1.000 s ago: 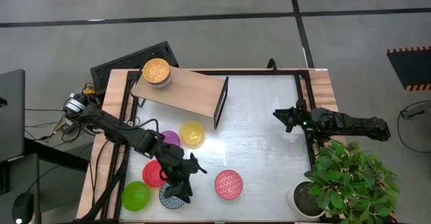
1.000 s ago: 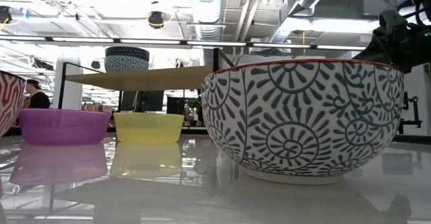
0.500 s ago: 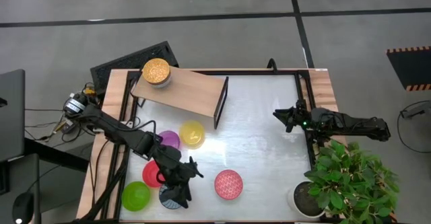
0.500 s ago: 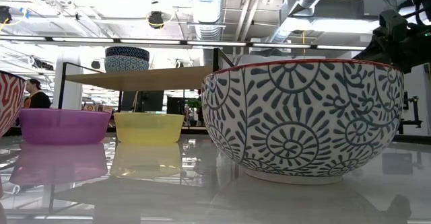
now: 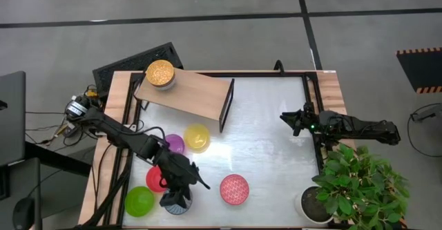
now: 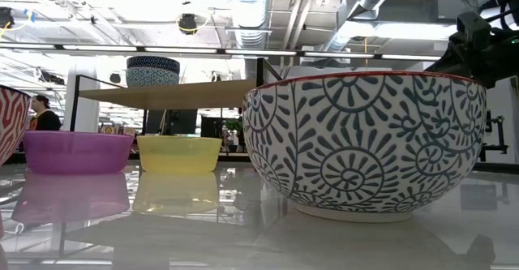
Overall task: Place and stack bowls onto a shelf
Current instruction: Stack the blue patterned bowl on top of the yellow patterned bowl on the shelf
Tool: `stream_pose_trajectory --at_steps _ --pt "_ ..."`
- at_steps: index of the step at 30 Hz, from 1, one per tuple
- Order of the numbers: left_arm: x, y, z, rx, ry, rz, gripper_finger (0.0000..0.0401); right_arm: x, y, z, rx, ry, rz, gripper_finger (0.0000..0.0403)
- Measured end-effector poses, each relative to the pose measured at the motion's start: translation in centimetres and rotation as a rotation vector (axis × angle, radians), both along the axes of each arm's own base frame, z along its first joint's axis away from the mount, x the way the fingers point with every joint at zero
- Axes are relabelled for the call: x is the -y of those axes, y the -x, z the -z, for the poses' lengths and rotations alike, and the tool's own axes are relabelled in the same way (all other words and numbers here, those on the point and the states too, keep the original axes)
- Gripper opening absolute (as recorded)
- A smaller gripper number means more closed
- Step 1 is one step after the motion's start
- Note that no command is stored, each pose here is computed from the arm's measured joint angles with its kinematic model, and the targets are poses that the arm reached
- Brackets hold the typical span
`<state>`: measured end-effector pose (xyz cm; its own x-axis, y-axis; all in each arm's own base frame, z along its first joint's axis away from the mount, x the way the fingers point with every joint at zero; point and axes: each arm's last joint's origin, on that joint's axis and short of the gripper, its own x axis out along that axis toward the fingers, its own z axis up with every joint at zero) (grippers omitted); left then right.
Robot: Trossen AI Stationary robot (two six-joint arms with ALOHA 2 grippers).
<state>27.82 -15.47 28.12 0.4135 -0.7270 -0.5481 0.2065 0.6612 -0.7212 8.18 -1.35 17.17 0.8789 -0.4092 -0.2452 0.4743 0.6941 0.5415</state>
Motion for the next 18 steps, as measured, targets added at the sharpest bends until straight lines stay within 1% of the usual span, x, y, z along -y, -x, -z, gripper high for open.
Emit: stream_pose_trajectory --at_steps 6,12,18 --pt "-0.4 0.4 0.8 0.0 -0.126 0.014 0.0178 0.0 0.0 0.0 0.0 0.0 0.0 0.0164" --pt "-0.8 1.1 1.5 -0.034 -0.25 0.015 0.0178 0.0 0.0 0.0 0.0 0.0 0.0 0.0164" --pt "-0.3 1.7 1.9 -0.03 -0.326 0.039 0.0178 0.0 0.0 0.0 0.0 0.0 0.0 0.0164"
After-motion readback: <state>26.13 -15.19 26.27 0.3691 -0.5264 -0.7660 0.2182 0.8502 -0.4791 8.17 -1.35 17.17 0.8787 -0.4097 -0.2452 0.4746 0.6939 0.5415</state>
